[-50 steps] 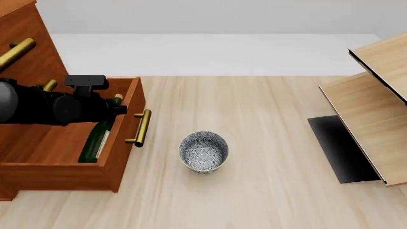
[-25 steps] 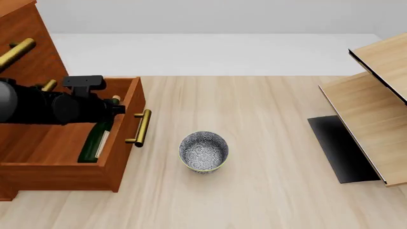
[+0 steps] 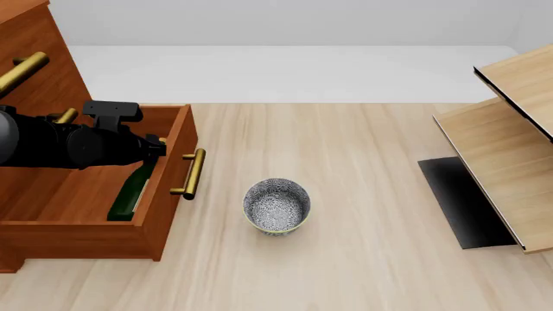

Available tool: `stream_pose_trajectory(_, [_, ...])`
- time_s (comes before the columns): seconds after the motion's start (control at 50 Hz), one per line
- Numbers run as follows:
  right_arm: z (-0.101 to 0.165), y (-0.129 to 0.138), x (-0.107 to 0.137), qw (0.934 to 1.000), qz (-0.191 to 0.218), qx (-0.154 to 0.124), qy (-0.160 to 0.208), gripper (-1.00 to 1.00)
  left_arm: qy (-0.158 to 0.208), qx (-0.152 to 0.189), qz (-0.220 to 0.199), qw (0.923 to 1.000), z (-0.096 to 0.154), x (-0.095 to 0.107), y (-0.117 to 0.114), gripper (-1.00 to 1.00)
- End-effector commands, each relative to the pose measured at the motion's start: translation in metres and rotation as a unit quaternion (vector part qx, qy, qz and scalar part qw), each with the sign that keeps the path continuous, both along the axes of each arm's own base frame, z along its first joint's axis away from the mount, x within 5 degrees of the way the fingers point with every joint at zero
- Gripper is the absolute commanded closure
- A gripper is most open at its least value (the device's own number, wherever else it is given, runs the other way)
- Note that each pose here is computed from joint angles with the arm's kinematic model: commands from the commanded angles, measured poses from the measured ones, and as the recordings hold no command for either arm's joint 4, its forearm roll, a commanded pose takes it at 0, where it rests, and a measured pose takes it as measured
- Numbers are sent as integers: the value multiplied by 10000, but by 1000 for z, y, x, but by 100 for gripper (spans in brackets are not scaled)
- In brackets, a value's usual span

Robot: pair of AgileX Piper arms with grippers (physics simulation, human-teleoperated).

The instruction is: Put the wine bottle in the bottom drawer of the cabinet.

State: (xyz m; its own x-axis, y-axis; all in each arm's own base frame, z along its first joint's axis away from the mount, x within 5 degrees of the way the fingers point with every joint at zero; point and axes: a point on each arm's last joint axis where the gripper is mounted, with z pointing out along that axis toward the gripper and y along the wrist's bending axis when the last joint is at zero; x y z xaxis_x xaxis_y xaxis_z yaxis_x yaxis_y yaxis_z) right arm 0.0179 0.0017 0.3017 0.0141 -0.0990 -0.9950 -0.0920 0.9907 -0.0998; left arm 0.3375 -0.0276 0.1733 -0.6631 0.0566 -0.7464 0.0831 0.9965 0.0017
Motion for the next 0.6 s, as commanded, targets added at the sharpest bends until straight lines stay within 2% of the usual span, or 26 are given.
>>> stream_pose_trajectory(0.02, [1,0,0,10000,-12,-4,-9,-100,44,-82,-77,9999,1,-8,-10,-100])
stream_pose_trajectory(0.18, [2,0,-1,10000,-13,6,-21,-100,-12,-39,-105,9999,14,-10,-8,-100])
stream_pose_trajectory(0.28, [2,0,-1,10000,2,2,-32,-100,-131,44,-59,9999,31,-12,0,-100])
stream_pose_trajectory(0.6, [7,0,-4,9999,50,22,-84,-100,-357,126,-56,9993,74,-26,7,-100])
